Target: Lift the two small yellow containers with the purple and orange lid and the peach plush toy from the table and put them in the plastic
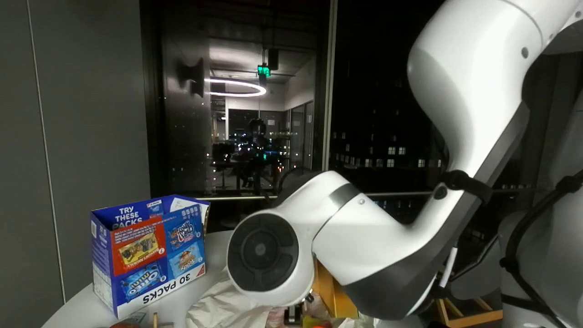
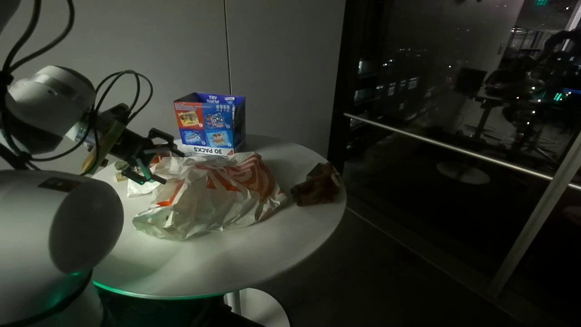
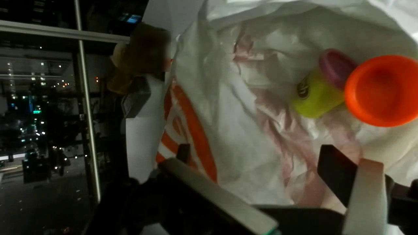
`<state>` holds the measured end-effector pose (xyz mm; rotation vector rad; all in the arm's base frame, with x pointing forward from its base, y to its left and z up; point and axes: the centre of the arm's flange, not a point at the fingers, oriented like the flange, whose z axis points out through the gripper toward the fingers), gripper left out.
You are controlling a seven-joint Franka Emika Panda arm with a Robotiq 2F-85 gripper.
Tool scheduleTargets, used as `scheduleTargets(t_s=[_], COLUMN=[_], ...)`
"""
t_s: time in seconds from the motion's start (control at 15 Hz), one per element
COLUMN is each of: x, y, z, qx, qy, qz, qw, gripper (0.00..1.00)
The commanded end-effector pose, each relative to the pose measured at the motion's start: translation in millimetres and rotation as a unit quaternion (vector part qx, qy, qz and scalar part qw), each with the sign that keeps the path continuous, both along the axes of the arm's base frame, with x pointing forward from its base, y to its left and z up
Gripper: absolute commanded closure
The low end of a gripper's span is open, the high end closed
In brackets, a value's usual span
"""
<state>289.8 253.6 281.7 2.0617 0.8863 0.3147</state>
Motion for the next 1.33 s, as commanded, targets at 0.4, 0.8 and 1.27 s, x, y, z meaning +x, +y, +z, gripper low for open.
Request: scheduleTargets(t_s=[0.4, 0.8, 1.27], x=[-48.5, -41.2, -48.9], y=[56.6, 108.0, 103.9], z=[75.9, 74.9, 70.5], qx=[0.126, 0.180, 0.175], qy=[0.080, 0.105, 0.102], qz=[0.215, 0.366, 0.353], qw=[0.9651, 0.9072, 0.9134], gripper=[0.00, 0.00, 0.00])
